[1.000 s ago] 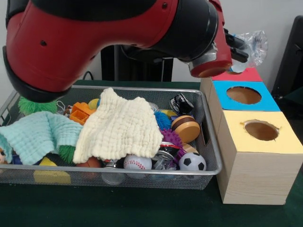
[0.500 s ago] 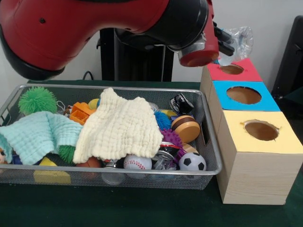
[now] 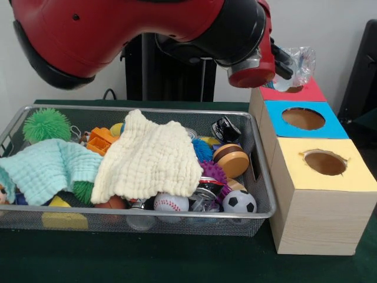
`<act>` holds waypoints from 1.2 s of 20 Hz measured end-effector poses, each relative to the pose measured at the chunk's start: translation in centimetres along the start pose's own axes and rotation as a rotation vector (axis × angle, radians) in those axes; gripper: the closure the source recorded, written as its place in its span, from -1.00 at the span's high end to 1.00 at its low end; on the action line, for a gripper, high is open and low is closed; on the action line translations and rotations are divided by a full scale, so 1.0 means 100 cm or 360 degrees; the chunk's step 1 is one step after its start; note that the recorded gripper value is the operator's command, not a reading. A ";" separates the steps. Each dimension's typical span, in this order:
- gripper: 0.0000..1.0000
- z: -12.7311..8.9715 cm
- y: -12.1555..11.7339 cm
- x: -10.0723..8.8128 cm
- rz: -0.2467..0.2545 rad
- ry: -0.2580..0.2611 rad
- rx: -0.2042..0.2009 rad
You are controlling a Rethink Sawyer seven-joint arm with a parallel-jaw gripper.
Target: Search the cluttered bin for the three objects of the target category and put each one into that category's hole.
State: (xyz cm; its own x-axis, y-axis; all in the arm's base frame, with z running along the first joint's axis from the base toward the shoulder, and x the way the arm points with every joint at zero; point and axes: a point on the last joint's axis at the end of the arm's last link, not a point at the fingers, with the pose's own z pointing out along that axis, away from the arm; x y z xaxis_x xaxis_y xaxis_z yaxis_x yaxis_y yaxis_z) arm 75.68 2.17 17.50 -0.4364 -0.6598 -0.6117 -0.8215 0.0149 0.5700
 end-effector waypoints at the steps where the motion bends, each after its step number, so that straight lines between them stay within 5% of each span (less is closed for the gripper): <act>1: -1.00 0.004 0.000 -0.001 -0.0001 0.0001 0.0011; 13: -1.00 0.052 0.011 -0.013 -0.0031 0.0013 0.0172; 24: -1.00 0.084 0.021 -0.038 -0.0080 0.0092 0.0167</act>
State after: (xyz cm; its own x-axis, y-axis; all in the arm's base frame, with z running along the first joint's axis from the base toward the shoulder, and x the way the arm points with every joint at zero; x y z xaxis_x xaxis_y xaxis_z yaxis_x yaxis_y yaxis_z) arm 72.51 11.05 16.45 -0.3742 -0.7040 -0.6036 -0.8770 0.0572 0.4771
